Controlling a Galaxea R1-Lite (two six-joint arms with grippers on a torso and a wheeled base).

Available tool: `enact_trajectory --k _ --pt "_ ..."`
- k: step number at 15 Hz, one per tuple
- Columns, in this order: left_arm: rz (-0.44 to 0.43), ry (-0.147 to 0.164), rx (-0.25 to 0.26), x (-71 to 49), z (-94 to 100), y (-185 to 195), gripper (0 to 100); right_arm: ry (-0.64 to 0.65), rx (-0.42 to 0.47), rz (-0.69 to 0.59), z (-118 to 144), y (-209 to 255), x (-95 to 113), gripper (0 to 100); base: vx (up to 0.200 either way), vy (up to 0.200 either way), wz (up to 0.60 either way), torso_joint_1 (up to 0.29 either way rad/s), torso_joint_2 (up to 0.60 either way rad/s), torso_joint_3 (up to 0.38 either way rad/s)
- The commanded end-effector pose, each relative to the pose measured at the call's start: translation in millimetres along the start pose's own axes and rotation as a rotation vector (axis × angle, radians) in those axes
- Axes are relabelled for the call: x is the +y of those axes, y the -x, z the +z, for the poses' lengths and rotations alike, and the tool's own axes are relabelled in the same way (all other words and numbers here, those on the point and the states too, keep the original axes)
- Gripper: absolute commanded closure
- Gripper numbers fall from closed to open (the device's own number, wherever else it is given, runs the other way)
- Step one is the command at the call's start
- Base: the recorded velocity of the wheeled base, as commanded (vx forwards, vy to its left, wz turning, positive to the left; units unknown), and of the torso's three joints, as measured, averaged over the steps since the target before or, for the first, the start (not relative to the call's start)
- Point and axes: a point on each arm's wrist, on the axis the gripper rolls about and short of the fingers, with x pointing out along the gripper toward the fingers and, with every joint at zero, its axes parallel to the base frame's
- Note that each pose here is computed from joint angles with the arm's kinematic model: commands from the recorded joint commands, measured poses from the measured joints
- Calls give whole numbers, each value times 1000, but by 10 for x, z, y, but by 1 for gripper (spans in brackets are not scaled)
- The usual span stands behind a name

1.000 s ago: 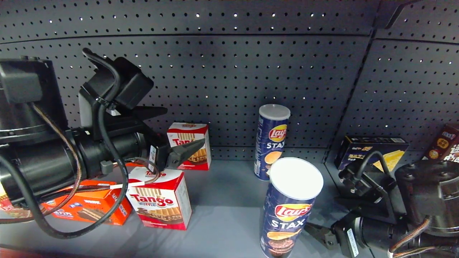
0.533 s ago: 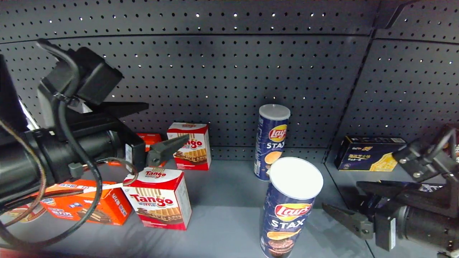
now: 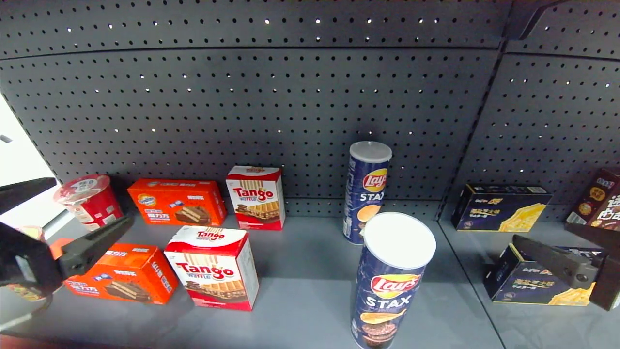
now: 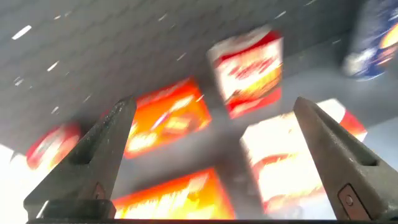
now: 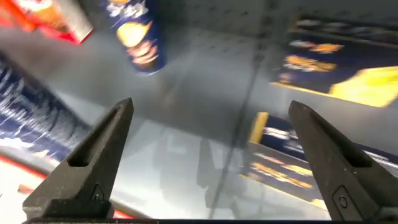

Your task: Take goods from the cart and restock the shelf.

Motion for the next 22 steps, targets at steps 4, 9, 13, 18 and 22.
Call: enact_trajectory --k 4,9,13,18,22 --pt "228 10 -9 -82 -556 904 0 11 -63 -106 -210 342 -175 0 0 0 0 0 0 0" --pt "427 28 160 -356 -1129 1465 0 3 -63 -302 -826 699 -327 0 0 0 0 0 0 0" --pt "399 51 119 -405 -1333 1363 0 -7 -113 -382 -1309 927 -313 0 0 0 0 0 0 0" --pt "308 86 35 -452 -1553 1210 0 -16 -138 -512 -1582 1153 -241 0 0 0 0 0 0 0" --pt "262 131 20 -461 -1552 1206 0 -9 -149 -465 -1570 1146 -235 0 0 0 0 0 0 0"
